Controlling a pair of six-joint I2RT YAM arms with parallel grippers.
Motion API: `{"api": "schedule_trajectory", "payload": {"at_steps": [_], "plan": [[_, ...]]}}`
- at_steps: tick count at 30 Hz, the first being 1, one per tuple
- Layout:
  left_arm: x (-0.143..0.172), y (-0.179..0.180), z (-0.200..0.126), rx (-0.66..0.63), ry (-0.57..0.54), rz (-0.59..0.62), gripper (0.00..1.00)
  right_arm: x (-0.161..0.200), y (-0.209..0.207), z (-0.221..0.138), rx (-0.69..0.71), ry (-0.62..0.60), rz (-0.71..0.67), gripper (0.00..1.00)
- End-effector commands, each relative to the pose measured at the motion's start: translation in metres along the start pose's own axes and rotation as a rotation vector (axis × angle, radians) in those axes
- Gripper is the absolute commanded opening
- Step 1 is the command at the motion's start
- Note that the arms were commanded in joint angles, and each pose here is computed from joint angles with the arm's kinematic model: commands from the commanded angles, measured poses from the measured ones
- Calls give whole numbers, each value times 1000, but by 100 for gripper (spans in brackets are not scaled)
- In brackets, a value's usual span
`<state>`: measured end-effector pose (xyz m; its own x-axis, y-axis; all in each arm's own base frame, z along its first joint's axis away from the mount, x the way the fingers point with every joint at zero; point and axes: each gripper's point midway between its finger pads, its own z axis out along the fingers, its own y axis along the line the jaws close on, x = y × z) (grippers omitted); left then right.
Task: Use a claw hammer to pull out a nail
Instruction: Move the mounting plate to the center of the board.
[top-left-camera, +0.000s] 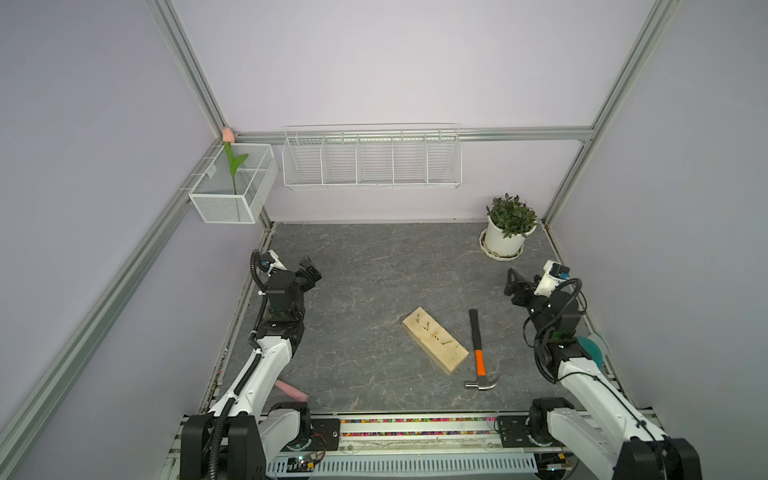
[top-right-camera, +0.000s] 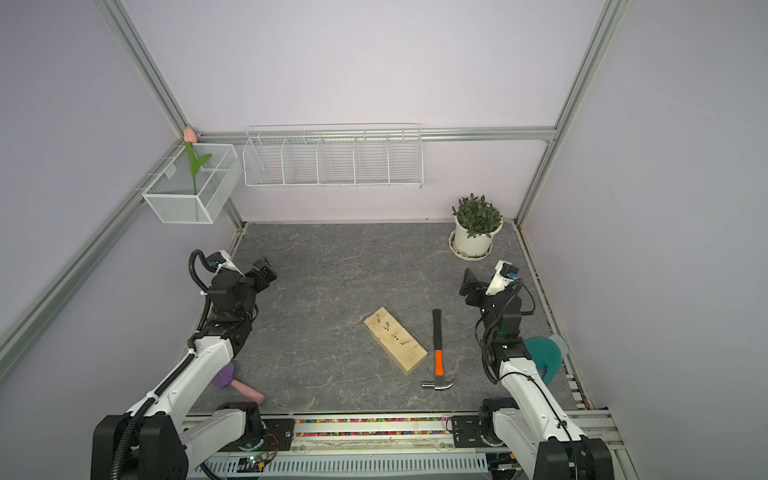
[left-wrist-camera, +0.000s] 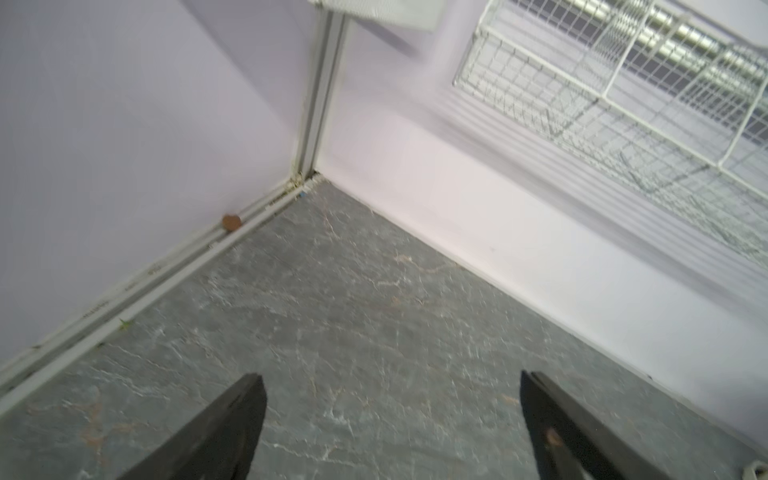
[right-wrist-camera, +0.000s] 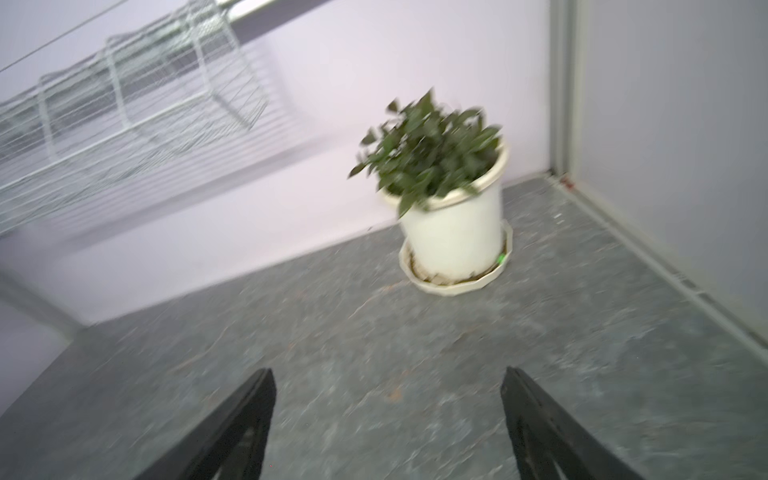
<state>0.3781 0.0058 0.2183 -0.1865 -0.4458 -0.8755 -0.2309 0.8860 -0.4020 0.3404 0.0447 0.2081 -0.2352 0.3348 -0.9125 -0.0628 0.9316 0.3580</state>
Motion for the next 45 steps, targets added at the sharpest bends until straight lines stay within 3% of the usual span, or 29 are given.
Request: {"api": "schedule_trajectory", "payload": {"at_steps": [1, 5, 10, 15, 21, 27, 35, 40, 45], "plan": [[17, -21, 1, 104, 123, -38, 99, 64, 56, -18, -209, 314, -26, 88], [25, -33, 8, 172, 154, -29, 99, 111, 127, -43, -436, 520, -184, 88], [35, -51, 14, 266, 207, -33, 99, 144, 137, -72, -384, 622, -284, 88], [49, -82, 14, 404, 290, -14, 99, 159, 110, -102, -246, 695, -182, 88], [97, -155, -1, 623, 428, 100, 99, 190, 100, -132, -276, 817, -18, 89], [142, -189, -5, 787, 561, 38, 97, 218, 108, -143, -331, 916, 75, 95], [177, -181, -9, 771, 676, 35, 94, 231, 125, -123, -385, 892, 107, 100], [177, -161, -12, 684, 672, 58, 93, 227, 140, -96, -397, 864, 75, 97], [167, -130, -8, 597, 644, -4, 92, 225, 151, -58, -446, 867, 73, 93]]}}
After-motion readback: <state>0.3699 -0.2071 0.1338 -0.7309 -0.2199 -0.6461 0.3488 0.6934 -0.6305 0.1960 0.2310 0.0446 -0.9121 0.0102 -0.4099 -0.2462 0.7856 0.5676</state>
